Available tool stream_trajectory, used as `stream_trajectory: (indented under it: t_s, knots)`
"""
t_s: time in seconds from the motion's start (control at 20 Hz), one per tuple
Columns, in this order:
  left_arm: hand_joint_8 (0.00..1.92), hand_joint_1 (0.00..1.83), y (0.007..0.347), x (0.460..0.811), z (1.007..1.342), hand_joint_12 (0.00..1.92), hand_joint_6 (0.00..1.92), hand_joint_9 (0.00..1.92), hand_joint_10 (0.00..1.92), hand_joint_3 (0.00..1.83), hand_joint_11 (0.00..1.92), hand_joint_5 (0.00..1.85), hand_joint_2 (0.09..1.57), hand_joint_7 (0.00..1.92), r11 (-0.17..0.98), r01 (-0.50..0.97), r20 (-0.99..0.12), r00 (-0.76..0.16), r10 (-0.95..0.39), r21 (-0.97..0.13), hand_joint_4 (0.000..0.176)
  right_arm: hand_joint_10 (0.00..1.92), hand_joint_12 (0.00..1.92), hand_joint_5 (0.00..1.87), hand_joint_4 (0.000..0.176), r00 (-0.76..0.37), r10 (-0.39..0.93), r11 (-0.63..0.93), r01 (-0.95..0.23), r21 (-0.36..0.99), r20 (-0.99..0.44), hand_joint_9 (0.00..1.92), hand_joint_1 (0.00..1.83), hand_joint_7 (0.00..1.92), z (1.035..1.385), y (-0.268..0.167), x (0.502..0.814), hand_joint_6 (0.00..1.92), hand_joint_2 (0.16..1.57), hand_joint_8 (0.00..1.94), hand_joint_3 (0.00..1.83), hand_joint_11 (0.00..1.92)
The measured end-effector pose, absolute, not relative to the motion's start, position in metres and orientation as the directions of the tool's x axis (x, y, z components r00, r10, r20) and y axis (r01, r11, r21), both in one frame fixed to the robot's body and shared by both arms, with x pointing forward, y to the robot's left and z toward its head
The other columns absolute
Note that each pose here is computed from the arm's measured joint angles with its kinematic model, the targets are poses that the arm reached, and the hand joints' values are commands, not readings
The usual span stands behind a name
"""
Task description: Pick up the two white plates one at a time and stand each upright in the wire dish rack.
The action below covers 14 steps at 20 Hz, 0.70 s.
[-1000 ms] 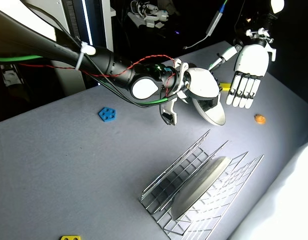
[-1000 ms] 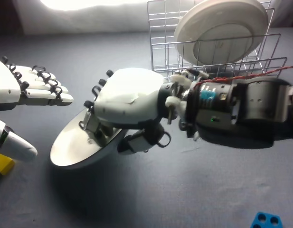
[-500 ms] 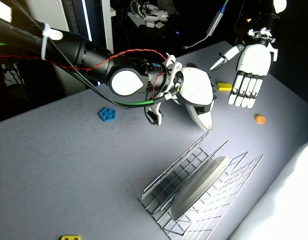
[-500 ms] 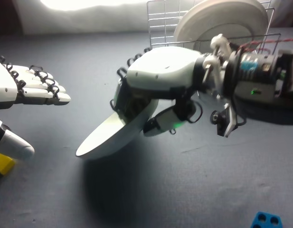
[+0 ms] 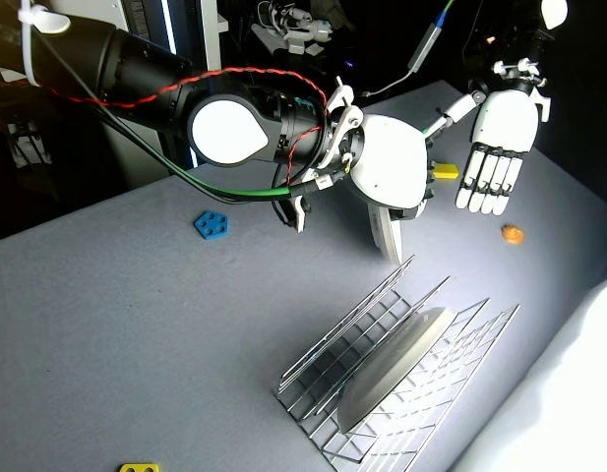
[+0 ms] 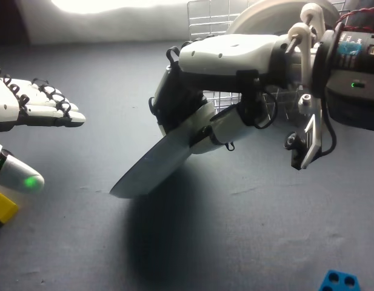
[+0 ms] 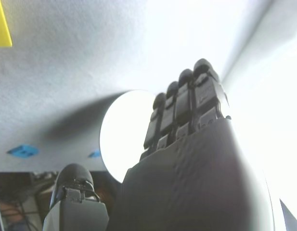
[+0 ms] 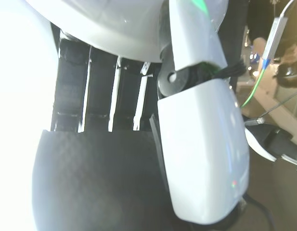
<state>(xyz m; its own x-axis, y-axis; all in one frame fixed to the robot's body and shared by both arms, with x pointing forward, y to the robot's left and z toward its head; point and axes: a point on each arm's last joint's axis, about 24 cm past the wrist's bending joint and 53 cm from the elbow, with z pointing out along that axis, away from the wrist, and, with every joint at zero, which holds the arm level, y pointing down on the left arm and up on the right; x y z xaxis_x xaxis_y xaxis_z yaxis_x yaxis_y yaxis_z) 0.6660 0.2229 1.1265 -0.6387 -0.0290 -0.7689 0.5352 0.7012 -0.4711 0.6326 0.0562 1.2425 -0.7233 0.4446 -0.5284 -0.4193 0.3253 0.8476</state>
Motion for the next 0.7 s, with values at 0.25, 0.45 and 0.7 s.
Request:
stream_trajectory:
  t_s: [0.25,0.45,0.7]
  knots:
    - [0.0,0.0,0.224,0.668,1.126,0.0,0.0,0.0,0.0,0.0,0.0,0.0,1.01,0.0,0.707,0.529,-0.77,-0.637,-0.034,-0.469,0.0,0.97,1.09,1.0,0.0,-0.752,0.489,0.313,-0.321,0.894,-0.441,0.98,1.38,1.12,1.249,0.048,0.64,0.98,1.07,0.78,0.0,0.85]
    - [0.0,0.0,0.222,0.669,1.125,0.0,0.0,0.0,0.0,0.0,0.0,0.0,1.0,0.0,0.712,0.544,-0.785,-0.619,-0.016,-0.444,0.0,0.95,1.08,1.01,0.0,-0.759,0.515,0.307,-0.269,0.913,-0.397,0.99,1.39,1.12,1.254,0.043,0.644,0.97,1.06,0.77,0.0,0.85]
    - [0.0,0.0,0.225,0.671,1.126,0.0,0.0,0.0,0.0,0.0,0.0,0.0,0.99,0.0,0.723,0.548,-0.798,-0.602,-0.009,-0.421,0.0,0.96,1.08,1.01,0.0,-0.757,0.58,0.247,-0.188,0.951,-0.301,0.97,1.38,1.1,1.279,0.031,0.653,0.97,1.07,0.82,0.0,0.85]
